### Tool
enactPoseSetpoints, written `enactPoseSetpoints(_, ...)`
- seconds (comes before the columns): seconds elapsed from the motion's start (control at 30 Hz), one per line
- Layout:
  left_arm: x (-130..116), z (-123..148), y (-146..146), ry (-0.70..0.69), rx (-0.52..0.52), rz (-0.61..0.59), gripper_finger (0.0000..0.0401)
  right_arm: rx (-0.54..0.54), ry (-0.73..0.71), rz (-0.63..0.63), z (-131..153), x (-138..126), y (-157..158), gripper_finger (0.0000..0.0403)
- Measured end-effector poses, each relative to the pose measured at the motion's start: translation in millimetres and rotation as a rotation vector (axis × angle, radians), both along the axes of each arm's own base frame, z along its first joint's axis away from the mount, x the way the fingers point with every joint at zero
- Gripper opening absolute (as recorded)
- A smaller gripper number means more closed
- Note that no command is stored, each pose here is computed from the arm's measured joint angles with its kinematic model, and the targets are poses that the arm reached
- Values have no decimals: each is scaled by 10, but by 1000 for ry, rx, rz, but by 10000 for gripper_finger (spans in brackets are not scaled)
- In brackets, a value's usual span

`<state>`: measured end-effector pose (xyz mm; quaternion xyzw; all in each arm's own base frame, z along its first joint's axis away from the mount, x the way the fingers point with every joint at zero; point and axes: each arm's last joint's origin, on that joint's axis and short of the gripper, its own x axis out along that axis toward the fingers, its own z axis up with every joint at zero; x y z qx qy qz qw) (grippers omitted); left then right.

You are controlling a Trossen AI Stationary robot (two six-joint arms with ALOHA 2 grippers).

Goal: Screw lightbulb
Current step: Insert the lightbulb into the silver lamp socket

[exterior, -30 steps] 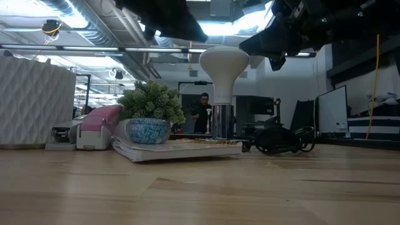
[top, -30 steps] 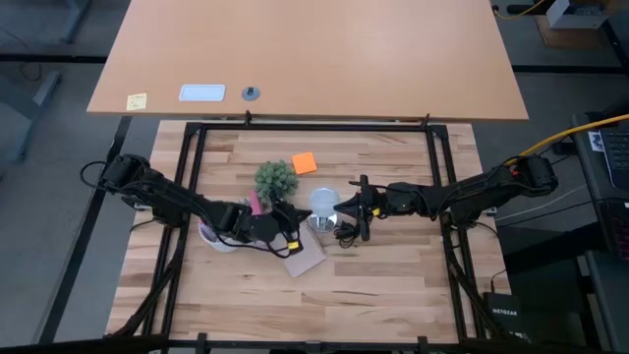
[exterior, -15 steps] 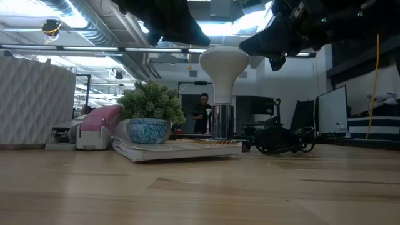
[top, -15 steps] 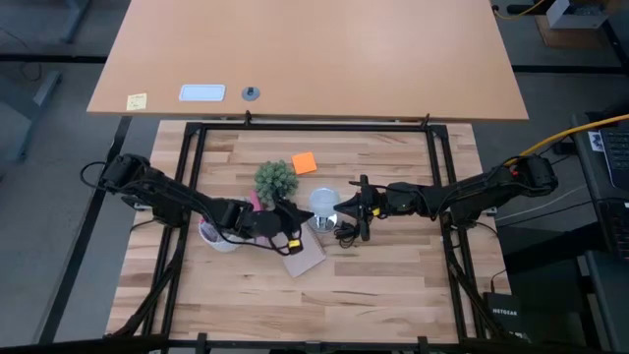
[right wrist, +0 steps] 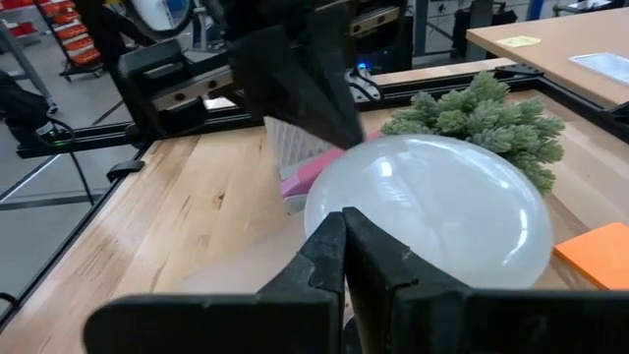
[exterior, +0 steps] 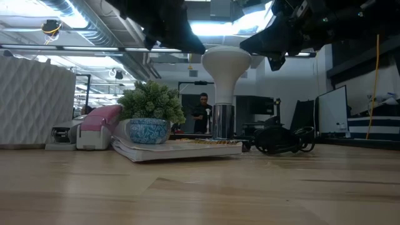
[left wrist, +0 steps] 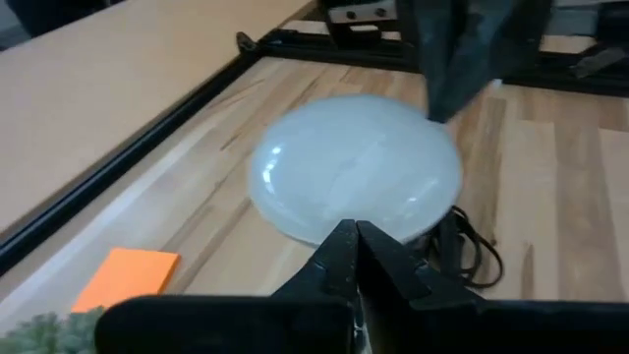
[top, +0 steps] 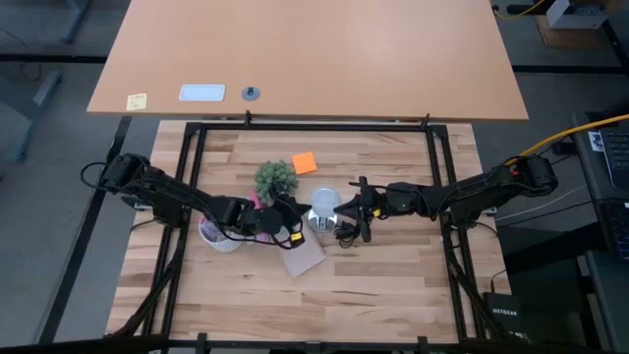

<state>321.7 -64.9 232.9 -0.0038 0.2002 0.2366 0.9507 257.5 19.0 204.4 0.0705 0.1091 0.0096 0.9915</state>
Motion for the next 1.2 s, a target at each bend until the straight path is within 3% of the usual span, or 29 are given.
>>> enactPoseSetpoints(0.47,38,5,254,-7,12,102,0,0,2,2,-2,0,1,12)
enactPoseSetpoints(0.8,85,146,157,-111,81,45,0,0,0,1,-1,0,0,12)
enactPoseSetpoints(0.97,90,134,80,-115,32,-44,0,0,-2,1,1,1,0,12)
enactPoseSetpoints(1.2,115,-2,71,-62,-8,-42,0,0,-5,0,3,1,-1,12)
